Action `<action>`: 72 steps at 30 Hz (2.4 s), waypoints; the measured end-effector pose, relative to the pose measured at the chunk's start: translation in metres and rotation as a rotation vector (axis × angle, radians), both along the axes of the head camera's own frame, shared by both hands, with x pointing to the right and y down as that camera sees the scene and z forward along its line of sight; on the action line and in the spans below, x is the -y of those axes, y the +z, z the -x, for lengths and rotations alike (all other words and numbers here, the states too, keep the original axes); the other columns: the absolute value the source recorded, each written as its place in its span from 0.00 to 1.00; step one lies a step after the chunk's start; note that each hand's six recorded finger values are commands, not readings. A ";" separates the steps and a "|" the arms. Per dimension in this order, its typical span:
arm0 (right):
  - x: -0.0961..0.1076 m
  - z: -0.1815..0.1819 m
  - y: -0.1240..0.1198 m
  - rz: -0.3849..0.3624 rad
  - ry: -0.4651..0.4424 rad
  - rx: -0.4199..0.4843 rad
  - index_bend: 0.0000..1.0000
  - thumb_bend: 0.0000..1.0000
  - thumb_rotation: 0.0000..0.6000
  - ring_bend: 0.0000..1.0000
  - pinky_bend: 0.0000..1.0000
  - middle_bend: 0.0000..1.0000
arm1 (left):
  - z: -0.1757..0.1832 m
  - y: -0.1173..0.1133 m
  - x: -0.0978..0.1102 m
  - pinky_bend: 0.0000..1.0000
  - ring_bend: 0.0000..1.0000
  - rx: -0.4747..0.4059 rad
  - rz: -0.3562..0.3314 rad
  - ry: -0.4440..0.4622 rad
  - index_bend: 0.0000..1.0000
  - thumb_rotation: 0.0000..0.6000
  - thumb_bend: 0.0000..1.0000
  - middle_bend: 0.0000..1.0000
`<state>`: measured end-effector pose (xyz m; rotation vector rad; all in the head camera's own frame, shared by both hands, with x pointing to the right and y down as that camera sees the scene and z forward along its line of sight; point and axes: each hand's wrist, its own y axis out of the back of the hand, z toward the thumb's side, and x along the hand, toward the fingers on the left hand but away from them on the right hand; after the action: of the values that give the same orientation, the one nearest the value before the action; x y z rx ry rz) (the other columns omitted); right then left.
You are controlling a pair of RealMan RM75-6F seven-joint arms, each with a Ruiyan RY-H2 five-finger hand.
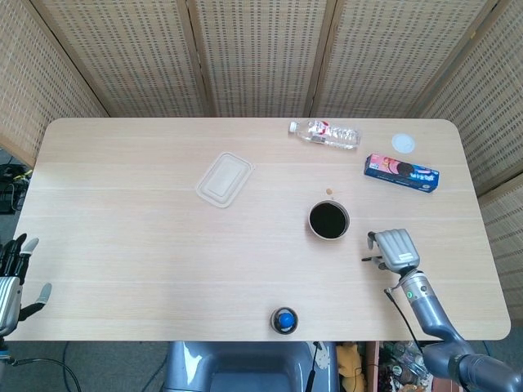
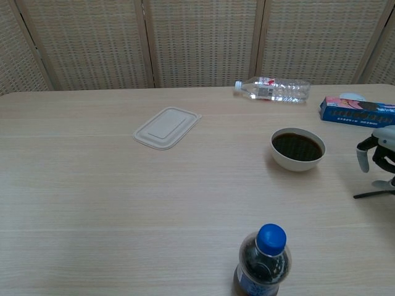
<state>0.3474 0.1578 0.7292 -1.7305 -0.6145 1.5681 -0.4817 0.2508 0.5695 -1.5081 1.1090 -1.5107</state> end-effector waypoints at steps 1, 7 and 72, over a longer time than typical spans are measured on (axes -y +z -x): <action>0.000 0.000 0.001 0.004 -0.003 -0.004 0.58 0.42 1.00 0.91 0.93 0.95 | 0.000 0.000 0.000 0.00 0.00 0.000 0.000 0.000 0.02 1.00 0.37 0.00; 0.000 0.002 0.007 0.022 -0.018 -0.023 0.59 0.42 1.00 0.93 0.95 0.97 | 0.001 0.000 -0.001 0.00 0.00 0.001 0.002 -0.002 0.02 1.00 0.37 0.00; -0.006 0.009 0.030 0.103 -0.109 -0.125 0.53 0.49 1.00 0.93 0.95 0.96 | 0.004 0.005 -0.007 0.00 0.00 -0.004 0.016 -0.010 0.02 1.00 0.37 0.00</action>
<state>0.3384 0.1641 0.7594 -1.6962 -0.3775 1.6410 -0.4858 0.2579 0.5741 -1.5190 1.1110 -1.5278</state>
